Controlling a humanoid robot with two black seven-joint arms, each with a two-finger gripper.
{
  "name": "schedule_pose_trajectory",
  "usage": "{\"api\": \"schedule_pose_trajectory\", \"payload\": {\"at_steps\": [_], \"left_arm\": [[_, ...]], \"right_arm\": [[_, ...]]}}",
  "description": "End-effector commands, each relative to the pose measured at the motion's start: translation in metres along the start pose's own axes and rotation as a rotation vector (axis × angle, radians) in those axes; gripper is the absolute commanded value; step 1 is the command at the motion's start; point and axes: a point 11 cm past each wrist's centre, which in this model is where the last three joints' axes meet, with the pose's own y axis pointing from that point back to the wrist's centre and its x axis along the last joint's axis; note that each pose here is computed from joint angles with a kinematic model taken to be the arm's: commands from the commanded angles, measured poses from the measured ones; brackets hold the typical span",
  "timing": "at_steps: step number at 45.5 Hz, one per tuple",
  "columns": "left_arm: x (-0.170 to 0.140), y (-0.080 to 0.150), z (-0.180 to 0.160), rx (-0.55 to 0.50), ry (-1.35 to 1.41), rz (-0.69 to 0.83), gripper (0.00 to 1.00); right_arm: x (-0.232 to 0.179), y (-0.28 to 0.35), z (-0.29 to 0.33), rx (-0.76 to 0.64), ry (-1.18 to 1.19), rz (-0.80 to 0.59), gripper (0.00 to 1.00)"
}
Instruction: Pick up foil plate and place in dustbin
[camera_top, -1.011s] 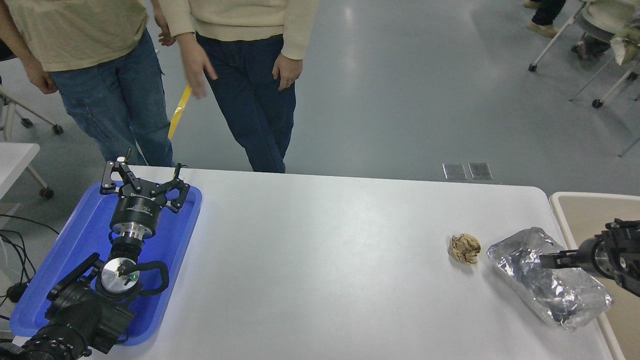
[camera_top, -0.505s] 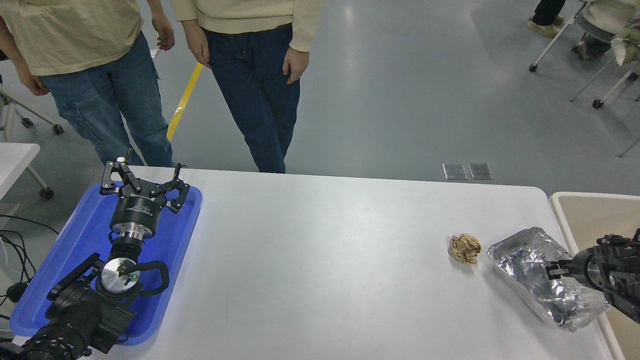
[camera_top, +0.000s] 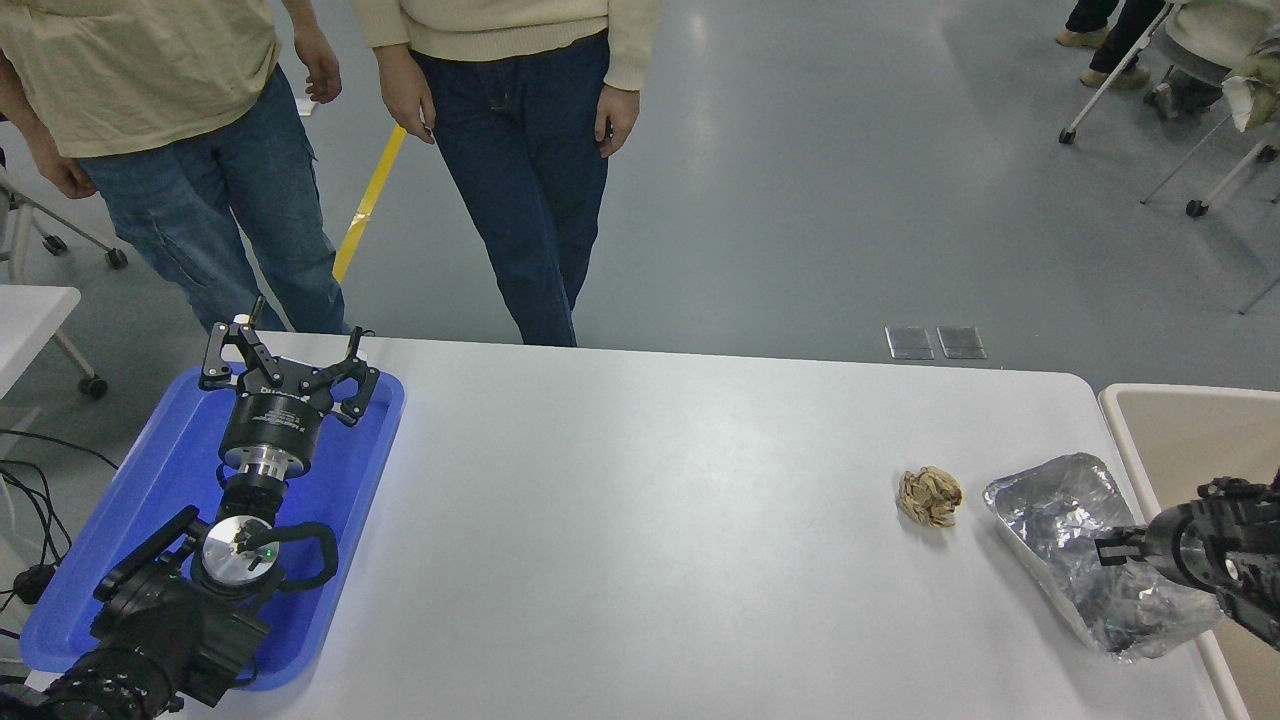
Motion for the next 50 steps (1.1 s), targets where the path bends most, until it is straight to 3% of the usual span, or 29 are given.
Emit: {"api": "schedule_pose_trajectory", "payload": {"at_steps": [1, 23, 34, 50], "left_arm": [[0.0, 0.0, 0.0, 0.001, -0.001, -0.001, 1.0], [-0.001, -0.001, 0.0, 0.005, -0.003, -0.007, 1.0], [-0.001, -0.001, 0.0, 0.005, -0.004, -0.006, 1.0], [0.0, 0.0, 0.0, 0.004, -0.003, -0.003, 1.0]], "right_arm": [[0.032, 0.031, 0.028, 0.02, -0.005, 0.007, 0.0], [0.141, 0.174, 0.07, 0.046, 0.004, 0.005, 0.0], [0.191, 0.243, 0.059, 0.051, 0.013, -0.016, 0.0], [0.222, 0.3, 0.037, 0.09, -0.014, -0.059, 0.0]]}}
